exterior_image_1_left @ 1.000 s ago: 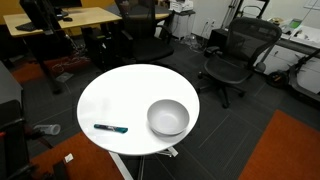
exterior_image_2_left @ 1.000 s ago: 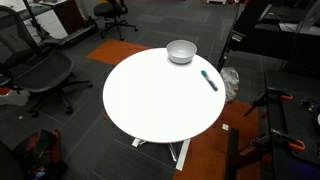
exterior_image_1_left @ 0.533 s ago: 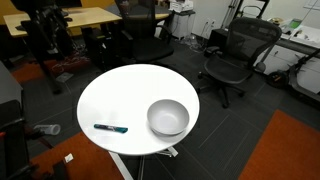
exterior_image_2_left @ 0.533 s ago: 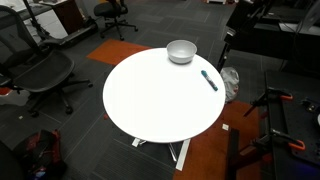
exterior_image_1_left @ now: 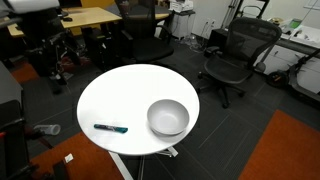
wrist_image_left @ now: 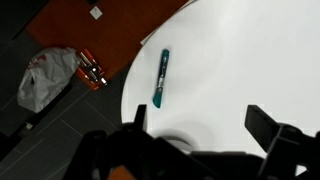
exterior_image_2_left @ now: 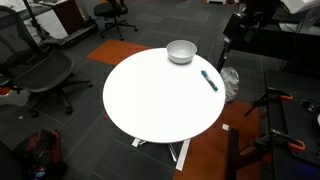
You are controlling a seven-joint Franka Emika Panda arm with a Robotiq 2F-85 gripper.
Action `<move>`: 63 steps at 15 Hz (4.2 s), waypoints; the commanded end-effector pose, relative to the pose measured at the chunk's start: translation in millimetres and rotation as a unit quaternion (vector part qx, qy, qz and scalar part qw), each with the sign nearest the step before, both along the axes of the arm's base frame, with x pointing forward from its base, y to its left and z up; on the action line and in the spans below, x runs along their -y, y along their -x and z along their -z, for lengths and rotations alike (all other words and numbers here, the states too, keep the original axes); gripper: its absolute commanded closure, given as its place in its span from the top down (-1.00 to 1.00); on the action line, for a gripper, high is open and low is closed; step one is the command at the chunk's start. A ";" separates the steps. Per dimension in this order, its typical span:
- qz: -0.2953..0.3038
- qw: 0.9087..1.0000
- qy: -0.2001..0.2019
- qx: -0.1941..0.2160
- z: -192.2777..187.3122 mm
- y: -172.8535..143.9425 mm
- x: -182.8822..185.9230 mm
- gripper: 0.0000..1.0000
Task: Put the pen in the grey bowl
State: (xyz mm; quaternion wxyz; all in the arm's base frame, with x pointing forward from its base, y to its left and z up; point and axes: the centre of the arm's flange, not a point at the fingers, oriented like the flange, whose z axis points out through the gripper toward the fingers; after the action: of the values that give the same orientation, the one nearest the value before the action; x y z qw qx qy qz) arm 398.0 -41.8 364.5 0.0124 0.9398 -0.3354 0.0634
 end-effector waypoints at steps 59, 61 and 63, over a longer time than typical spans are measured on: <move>0.099 0.992 -0.027 -0.072 237.3 -67.3 88.6 0.47; 0.101 0.992 -0.027 -0.072 239.4 -66.8 89.1 0.37; 0.103 0.992 -0.028 -0.073 241.2 -66.1 89.5 0.03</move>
State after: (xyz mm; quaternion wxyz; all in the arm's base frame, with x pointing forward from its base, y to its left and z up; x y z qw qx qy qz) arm 461.7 -128.2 127.2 0.0222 0.8995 -0.4355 -0.0266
